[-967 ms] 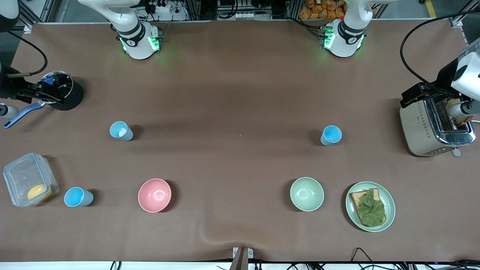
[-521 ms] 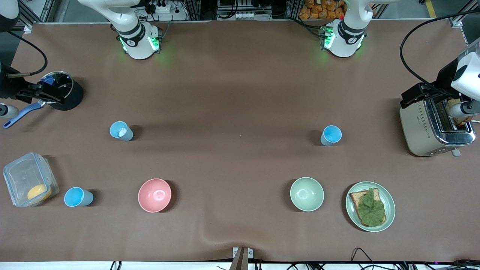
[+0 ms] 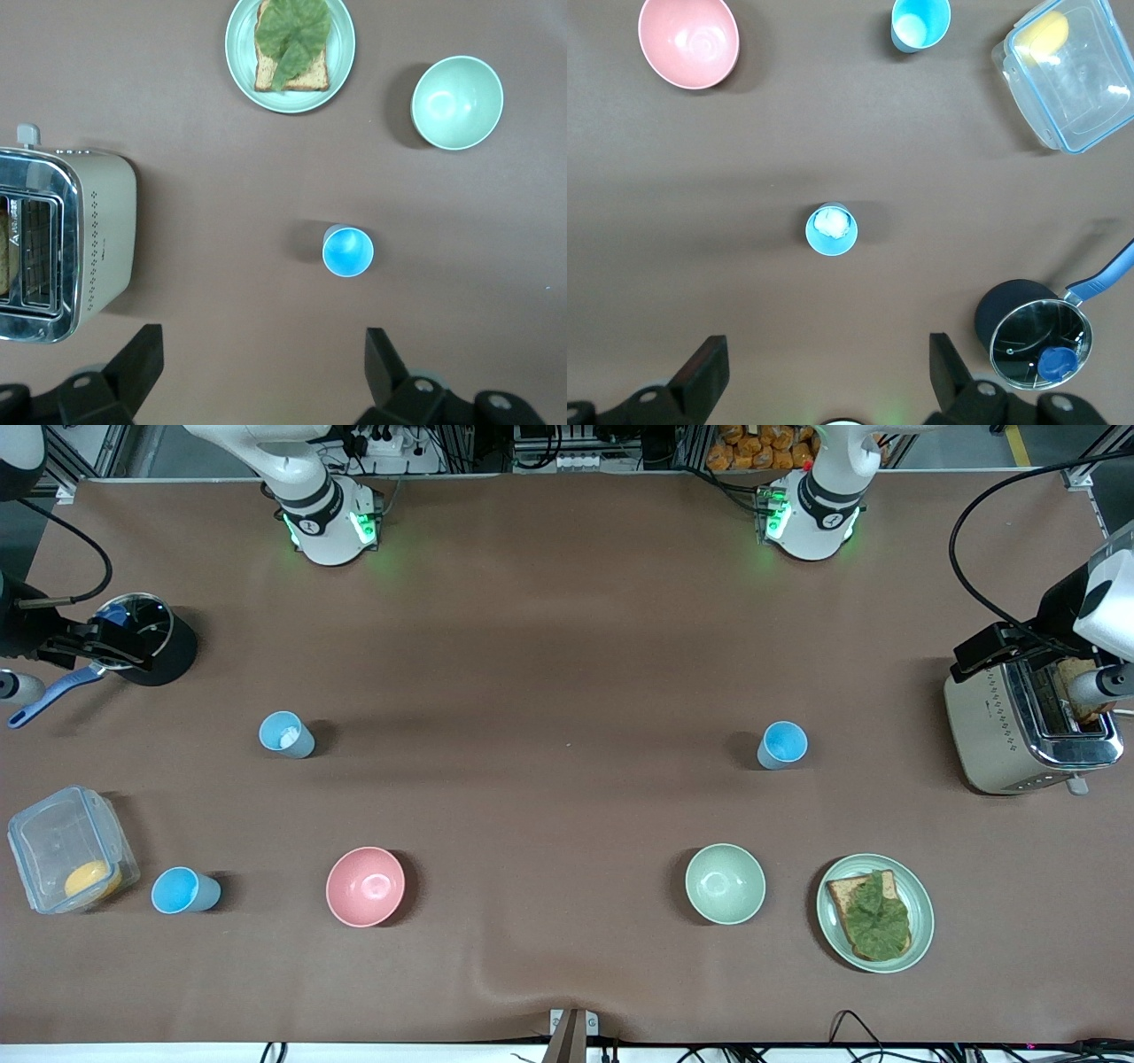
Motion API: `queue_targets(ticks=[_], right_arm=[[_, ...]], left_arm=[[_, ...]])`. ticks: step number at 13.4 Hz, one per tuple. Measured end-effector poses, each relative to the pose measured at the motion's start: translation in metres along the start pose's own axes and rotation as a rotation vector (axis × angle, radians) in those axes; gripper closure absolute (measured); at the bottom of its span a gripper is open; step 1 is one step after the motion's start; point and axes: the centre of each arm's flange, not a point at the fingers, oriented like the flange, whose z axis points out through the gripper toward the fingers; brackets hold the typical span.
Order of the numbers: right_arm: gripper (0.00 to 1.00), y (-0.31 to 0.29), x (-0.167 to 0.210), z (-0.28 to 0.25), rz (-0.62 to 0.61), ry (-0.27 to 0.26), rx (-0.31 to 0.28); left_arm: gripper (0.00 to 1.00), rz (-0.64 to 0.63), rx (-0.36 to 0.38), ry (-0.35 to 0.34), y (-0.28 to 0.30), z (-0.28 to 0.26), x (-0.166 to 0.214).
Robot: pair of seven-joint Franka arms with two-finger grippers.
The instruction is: Stack blue cups with both arms
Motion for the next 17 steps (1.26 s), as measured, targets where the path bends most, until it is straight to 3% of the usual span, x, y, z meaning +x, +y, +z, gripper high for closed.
queue_targets(ticks=[17], right_arm=[[0.0,0.0,-0.0003,0.0002,0.0,-0.002,0.0]], left_arm=[[0.0,-0.005,0.0,0.0,-0.0024,0.0036,0.0034]])
